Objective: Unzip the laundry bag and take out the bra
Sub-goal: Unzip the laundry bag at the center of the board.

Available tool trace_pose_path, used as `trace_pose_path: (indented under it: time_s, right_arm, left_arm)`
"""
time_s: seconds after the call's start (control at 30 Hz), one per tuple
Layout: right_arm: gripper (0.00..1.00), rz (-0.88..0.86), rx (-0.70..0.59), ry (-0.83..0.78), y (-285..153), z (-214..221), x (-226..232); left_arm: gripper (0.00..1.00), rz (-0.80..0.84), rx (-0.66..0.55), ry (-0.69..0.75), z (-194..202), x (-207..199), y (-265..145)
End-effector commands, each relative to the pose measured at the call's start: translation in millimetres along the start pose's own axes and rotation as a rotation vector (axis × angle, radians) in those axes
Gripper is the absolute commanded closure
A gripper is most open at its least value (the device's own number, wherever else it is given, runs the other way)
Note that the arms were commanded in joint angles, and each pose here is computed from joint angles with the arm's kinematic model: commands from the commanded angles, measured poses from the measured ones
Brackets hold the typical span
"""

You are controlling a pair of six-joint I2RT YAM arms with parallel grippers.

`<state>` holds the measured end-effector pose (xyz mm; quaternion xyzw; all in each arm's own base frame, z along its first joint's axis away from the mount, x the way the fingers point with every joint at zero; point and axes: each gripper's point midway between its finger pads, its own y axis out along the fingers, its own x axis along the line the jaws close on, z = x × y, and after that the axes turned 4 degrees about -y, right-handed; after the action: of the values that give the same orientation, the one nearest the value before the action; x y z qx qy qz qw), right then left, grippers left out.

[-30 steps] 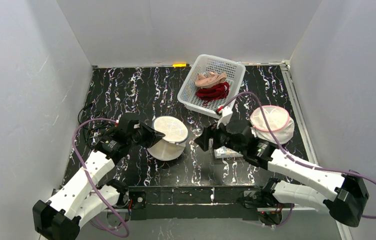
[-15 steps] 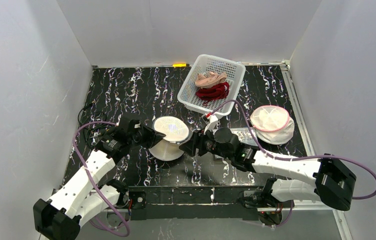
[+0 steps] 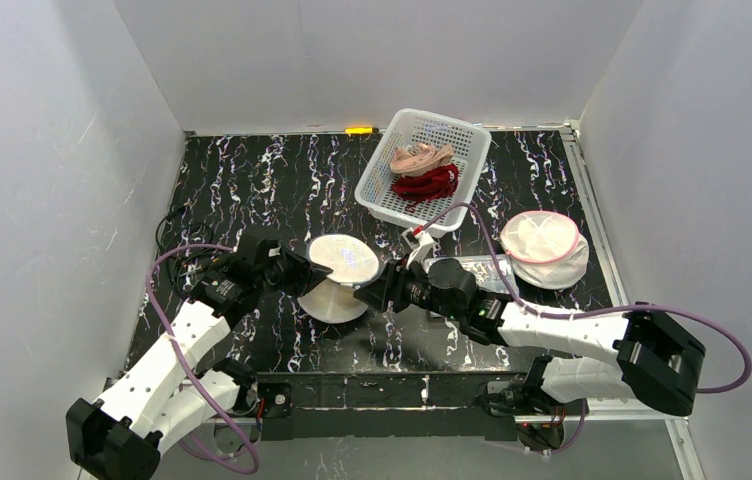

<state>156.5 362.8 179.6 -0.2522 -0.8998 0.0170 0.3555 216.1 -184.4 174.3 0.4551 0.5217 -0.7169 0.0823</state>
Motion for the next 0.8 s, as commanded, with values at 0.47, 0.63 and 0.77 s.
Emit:
trace_pose_path:
  time_s: [0.47, 0.63, 0.77]
  right_arm:
    - [0.48, -0.04, -0.011, -0.021, 11.1, 3.8, -0.8]
    - [0.51, -0.043, -0.022, -0.006, 12.0, 1.6, -0.1]
    - [0.53, -0.043, -0.036, 0.023, 12.7, -1.8, 0.6]
  left_arm:
    - [1.0, 0.017, 0.023, -0.01, 4.5, 1.1, -2.0]
    - [1.0, 0.014, 0.021, -0.011, 4.1, 2.9, -1.4]
    - [1.0, 0.012, 0.019, -0.011, 4.0, 4.2, -0.9]
